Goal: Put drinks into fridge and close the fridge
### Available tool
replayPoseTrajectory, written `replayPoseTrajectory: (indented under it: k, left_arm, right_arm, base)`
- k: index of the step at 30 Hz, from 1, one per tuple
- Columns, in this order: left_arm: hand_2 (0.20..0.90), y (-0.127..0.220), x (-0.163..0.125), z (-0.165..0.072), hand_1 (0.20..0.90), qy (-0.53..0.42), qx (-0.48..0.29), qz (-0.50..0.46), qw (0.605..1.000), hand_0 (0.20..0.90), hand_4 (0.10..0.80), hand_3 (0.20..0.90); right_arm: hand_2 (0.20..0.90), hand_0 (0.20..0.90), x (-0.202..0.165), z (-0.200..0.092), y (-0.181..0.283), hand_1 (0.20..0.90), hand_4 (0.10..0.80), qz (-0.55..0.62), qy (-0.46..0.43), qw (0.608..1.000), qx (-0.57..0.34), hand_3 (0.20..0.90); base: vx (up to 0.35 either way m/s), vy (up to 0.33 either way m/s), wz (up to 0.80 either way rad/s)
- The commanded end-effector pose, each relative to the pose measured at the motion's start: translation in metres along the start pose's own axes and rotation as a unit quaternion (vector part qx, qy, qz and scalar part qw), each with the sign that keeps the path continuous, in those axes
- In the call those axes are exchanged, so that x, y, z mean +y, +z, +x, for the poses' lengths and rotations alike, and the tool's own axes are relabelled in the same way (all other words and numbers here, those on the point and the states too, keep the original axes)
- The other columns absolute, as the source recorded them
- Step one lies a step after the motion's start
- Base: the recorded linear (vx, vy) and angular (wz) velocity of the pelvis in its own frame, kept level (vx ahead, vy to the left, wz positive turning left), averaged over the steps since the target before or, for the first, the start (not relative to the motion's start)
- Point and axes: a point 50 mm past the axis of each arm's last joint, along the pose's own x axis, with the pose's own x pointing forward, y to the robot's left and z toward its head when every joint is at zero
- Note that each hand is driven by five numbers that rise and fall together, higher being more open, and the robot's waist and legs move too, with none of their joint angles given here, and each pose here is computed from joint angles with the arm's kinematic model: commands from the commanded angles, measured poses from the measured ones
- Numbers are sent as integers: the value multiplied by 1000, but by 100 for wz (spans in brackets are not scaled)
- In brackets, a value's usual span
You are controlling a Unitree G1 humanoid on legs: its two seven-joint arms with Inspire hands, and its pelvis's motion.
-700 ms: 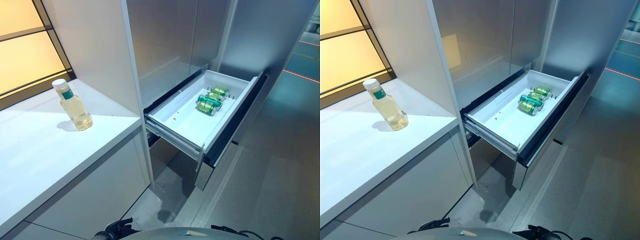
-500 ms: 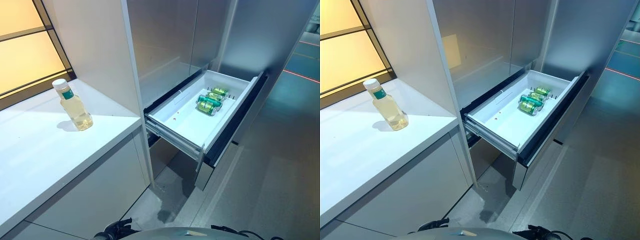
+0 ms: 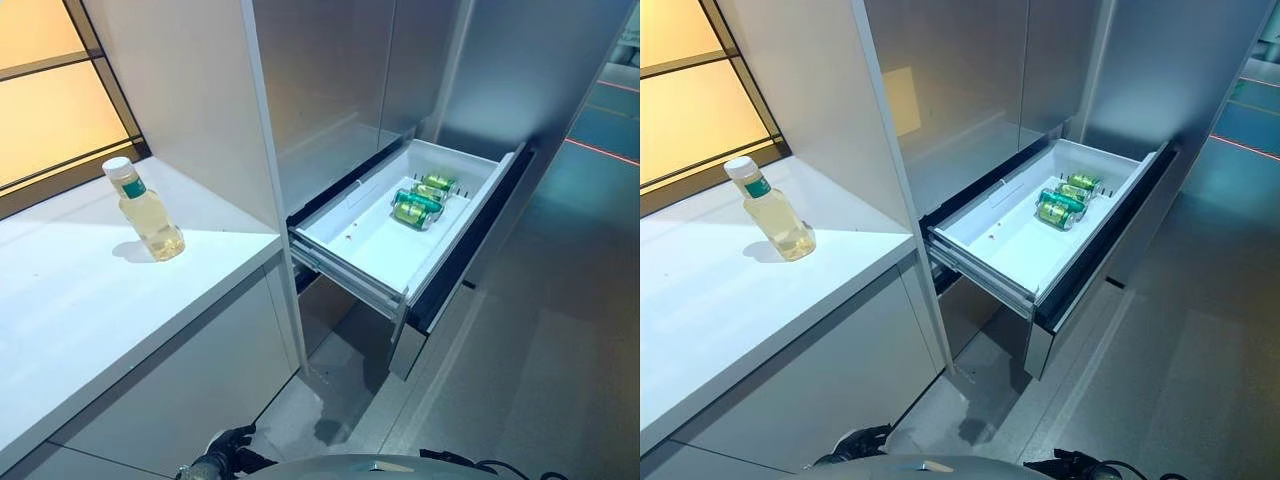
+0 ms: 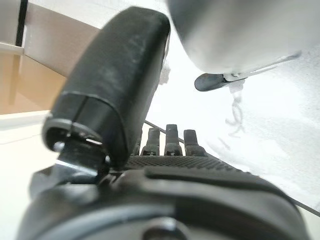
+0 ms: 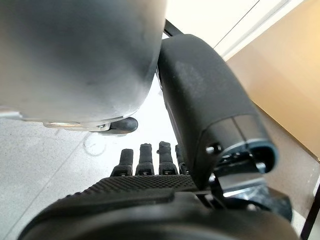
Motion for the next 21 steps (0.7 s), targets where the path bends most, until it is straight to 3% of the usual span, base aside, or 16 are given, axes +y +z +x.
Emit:
replayPoseTrajectory:
  k: [1,5,7,10,12,15,18,20,21]
  left_arm:
    - [900,62,6,5,900,-64,-86,38,994,900,800,900]
    - [900,113,5,-4,900,-142,-168,64,973,900,800,900]
    - [900,148,9,-20,900,-201,-215,55,954,900,800,900]
    - [900,201,11,-61,900,-323,-295,44,898,900,800,900]
    - [900,235,4,-101,900,-387,-350,53,851,900,800,900]
    - [900,265,-4,-150,900,-458,-440,59,770,900,800,900]
    - [900,281,-8,-179,900,-484,-494,64,720,900,800,900]
    - [900,296,-6,-212,900,-498,-555,67,663,900,800,900]
    - [900,298,-6,-216,900,-500,-561,66,656,900,800,900]
  right_arm:
    - [900,900,-2,0,14,900,800,-29,6,1000,3,900]
    - [900,900,-9,-1,17,900,800,-38,0,999,3,900]
    - [900,900,-11,-2,16,900,800,-39,-3,999,3,900]
    - [900,900,-13,-2,11,900,800,-37,-7,999,3,900]
    - [900,900,-13,-2,5,900,800,-30,-8,1000,2,900]
    - [900,900,-9,-2,-3,900,800,-27,-6,1000,5,900]
    - [900,900,-6,-2,-6,900,800,-28,-3,1000,8,900]
    - [900,900,-3,-1,-10,900,800,-33,1,999,12,900]
    - [900,900,-2,-1,-10,900,800,-33,1,999,12,900]
  base:
    - [-15,32,-1]
    - [-19,35,-1]
    - [0,0,0]
    - [-24,5,2]
    - [-24,-8,6]
    - [8,-21,17]
    - [27,-32,8]
    - [37,-35,10]
    - [16,-26,10]
